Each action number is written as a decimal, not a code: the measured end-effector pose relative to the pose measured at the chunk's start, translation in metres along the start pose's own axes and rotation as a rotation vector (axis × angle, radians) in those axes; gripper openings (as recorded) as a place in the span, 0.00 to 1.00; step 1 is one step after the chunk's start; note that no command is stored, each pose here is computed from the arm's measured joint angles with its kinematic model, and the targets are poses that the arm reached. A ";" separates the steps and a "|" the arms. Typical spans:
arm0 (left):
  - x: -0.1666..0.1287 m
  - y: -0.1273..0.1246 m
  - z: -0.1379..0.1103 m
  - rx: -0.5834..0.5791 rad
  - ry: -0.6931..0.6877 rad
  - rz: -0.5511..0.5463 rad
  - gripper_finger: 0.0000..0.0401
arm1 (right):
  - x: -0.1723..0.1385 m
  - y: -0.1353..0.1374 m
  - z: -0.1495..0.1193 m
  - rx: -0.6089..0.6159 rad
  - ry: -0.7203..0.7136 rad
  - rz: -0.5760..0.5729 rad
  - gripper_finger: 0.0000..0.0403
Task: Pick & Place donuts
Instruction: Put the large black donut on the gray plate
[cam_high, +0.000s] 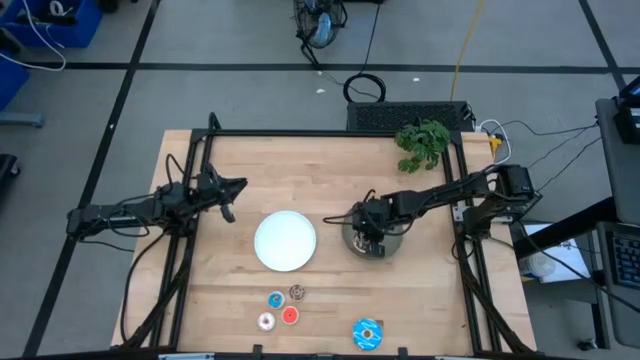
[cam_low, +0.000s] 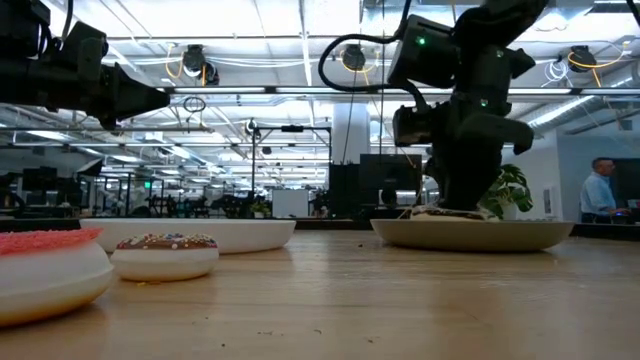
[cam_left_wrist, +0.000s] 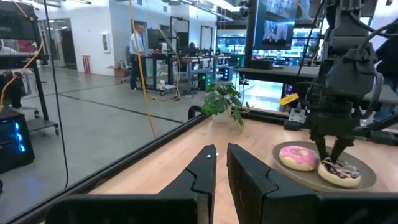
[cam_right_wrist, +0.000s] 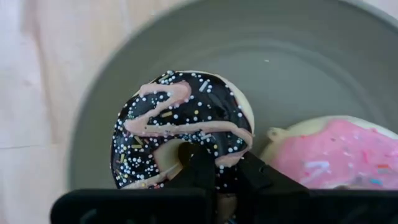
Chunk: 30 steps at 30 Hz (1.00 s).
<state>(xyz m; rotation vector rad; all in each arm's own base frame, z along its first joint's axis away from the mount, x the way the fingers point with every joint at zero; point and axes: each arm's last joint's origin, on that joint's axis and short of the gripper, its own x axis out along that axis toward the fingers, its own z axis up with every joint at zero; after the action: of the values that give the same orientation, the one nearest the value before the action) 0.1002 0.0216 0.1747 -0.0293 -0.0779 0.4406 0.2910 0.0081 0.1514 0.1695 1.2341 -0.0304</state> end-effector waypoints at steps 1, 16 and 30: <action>0.000 0.000 0.000 -0.001 0.000 0.000 0.12 | 0.000 -0.001 0.000 0.005 -0.003 -0.016 0.03; 0.000 0.000 0.000 -0.001 0.000 -0.001 0.12 | 0.001 0.002 0.001 -0.001 -0.024 -0.001 0.07; 0.000 0.000 0.000 -0.006 0.002 0.000 0.12 | 0.001 0.010 0.004 -0.022 -0.064 0.012 0.42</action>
<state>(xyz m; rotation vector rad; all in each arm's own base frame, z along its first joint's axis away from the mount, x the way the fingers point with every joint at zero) 0.1002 0.0216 0.1745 -0.0359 -0.0771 0.4399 0.2962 0.0177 0.1531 0.1555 1.1693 -0.0118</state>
